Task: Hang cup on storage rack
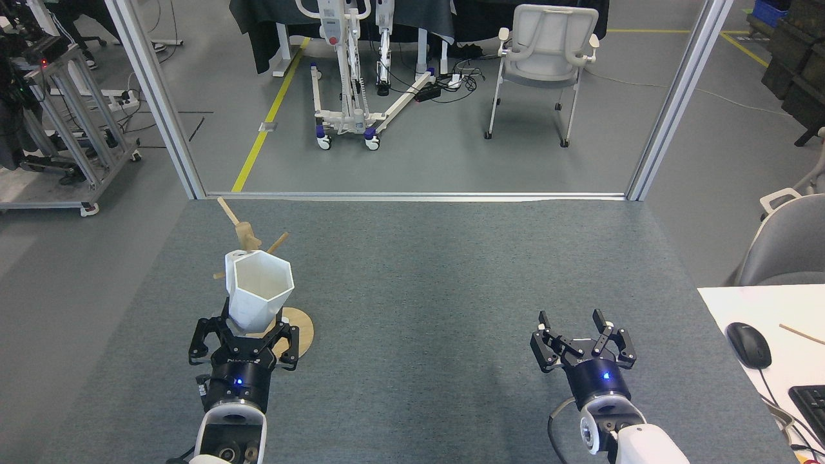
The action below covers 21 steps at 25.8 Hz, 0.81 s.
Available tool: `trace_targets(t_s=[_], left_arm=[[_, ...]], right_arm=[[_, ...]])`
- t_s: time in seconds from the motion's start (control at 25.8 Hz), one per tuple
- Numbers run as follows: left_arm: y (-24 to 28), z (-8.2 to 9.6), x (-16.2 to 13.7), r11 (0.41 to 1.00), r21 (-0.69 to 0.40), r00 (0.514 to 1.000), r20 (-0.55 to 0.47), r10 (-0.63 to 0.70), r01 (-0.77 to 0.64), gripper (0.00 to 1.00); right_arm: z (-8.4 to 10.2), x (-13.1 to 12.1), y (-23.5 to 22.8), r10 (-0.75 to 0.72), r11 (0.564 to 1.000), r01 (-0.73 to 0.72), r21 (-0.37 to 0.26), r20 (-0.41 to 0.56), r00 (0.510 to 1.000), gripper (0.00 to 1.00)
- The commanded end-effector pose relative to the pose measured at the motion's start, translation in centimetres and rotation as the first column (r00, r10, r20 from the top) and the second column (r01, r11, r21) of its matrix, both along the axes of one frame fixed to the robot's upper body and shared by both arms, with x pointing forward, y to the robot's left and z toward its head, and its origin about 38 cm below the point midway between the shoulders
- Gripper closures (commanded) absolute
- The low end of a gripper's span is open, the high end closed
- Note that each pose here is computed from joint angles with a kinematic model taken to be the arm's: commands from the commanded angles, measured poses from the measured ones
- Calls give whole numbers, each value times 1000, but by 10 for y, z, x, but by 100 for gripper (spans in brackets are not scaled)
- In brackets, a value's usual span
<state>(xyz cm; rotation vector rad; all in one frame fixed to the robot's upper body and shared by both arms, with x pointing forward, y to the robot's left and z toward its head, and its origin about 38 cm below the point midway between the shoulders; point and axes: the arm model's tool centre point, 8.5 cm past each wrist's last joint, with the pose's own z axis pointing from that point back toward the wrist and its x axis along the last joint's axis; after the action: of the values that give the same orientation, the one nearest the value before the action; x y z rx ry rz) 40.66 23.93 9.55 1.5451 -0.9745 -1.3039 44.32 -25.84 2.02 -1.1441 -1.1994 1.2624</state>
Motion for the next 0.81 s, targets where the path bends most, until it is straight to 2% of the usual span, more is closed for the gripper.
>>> trace_targets(t_s=[0.0,0.31,0.78], left_arm=[[1,-1,1,1000,2,1000,-4,2,-2,55],[1,-1,1,1000,2,1000,-4,3,-3,55],[1,-3,1,1000,2,1000,-8,4,-4,55]], right_arm=[[0,0,1,0,1000,0,1,1,1000,1],[11,7,7,1,1000,-1,12,28,1000,1],[-8,-18,27,76,996,-76,42,-3,997,1]])
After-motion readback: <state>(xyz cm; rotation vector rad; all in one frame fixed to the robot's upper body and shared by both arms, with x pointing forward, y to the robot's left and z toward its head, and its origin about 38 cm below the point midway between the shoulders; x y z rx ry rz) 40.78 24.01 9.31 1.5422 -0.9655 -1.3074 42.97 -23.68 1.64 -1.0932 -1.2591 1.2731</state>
